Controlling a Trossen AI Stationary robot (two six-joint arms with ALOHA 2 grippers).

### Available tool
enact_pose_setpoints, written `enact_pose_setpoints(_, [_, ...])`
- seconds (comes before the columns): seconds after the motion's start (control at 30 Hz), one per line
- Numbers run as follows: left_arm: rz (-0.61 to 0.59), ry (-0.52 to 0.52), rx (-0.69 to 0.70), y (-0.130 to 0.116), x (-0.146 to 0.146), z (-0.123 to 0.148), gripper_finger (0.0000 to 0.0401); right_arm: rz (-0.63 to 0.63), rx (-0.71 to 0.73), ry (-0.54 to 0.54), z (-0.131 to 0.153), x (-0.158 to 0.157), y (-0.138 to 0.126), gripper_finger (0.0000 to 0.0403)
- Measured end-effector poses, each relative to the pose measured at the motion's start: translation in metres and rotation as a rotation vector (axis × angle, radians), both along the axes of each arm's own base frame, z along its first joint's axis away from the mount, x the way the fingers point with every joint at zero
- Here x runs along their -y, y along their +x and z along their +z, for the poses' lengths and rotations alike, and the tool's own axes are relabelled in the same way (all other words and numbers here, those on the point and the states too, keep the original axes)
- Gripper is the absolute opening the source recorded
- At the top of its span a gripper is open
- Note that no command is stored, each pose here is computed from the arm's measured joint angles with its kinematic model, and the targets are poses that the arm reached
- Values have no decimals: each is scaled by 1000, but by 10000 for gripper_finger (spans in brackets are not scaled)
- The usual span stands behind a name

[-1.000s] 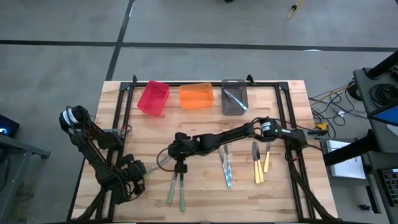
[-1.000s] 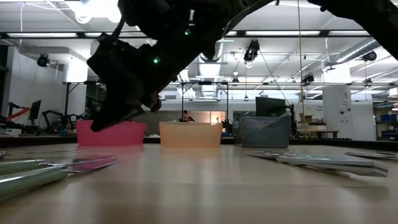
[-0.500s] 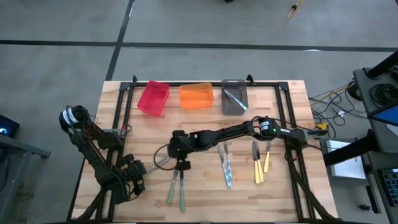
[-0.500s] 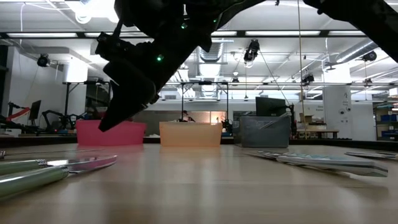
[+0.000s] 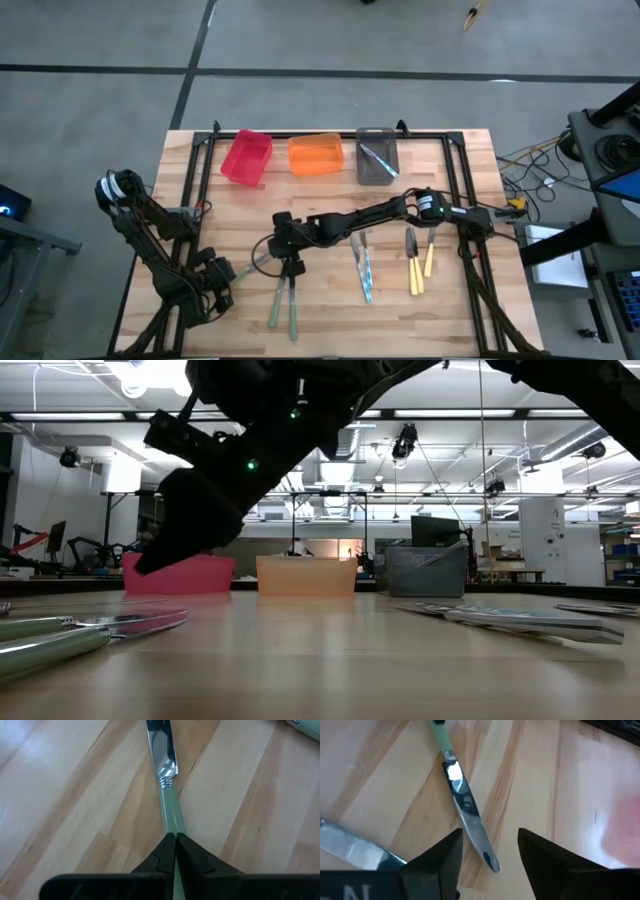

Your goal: Sort silverware by color (type)

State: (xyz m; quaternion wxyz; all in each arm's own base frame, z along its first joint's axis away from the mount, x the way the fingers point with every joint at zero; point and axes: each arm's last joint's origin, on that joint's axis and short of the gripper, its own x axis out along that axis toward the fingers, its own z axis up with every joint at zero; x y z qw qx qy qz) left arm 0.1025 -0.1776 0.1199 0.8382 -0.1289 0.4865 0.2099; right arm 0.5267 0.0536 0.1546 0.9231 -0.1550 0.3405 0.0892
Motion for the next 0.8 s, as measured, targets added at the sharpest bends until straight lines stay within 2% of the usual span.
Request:
enact_pose_setpoints(0.5, [0,8,9,0,0,0,0,3,58,-3,-29,5,-8,185])
enact_pose_setpoints(0.8, [0,12,23,1,-1,0,0,-8,51,-7,-36,12,-7,180])
